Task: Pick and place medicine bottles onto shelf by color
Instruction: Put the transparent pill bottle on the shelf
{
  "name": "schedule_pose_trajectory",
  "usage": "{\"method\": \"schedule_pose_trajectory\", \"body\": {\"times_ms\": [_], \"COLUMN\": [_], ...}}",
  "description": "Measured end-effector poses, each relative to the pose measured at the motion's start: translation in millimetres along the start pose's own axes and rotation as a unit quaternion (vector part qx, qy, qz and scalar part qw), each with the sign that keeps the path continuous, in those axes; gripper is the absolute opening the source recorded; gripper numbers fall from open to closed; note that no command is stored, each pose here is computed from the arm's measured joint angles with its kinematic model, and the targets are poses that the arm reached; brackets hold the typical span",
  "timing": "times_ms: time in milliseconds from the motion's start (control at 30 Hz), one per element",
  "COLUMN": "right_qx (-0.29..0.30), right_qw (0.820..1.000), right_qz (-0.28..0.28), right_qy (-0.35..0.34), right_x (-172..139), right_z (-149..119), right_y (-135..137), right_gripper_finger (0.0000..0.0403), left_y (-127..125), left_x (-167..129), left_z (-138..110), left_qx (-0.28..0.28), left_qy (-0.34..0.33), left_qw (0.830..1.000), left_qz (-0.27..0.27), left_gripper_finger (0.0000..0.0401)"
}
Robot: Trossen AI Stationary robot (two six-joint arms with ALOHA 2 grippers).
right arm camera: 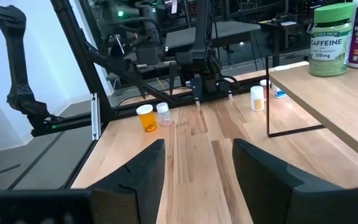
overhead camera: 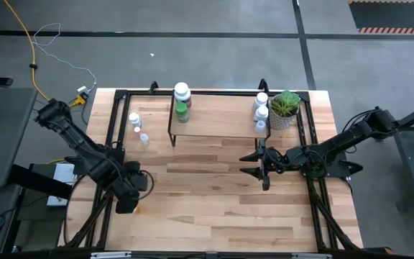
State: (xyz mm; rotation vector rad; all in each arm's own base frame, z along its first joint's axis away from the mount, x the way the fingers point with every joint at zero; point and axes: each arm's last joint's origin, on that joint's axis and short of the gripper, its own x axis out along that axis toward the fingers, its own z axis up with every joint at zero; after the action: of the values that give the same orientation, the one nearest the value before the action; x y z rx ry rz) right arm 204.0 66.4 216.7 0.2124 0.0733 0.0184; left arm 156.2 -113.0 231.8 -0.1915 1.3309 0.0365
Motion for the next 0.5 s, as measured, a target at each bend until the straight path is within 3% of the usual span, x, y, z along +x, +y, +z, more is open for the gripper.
{"method": "schedule_pose_trajectory", "body": {"times_ms": [500], "right_qx": [-0.002], "right_qw": [1.0], "right_qz": [-0.001], "right_qy": [0.005], "right_x": [-0.1], "right_z": [-1.0], "right_y": [-0.3], "right_gripper_finger": [0.0179], "left_y": [-14.1], "left_x": [22.4], "left_z": [-9.9], "left_qx": [0.012], "left_qy": [0.056], "left_qw": [0.996], "left_qz": [0.062], "left_gripper_finger": [0.031]}}
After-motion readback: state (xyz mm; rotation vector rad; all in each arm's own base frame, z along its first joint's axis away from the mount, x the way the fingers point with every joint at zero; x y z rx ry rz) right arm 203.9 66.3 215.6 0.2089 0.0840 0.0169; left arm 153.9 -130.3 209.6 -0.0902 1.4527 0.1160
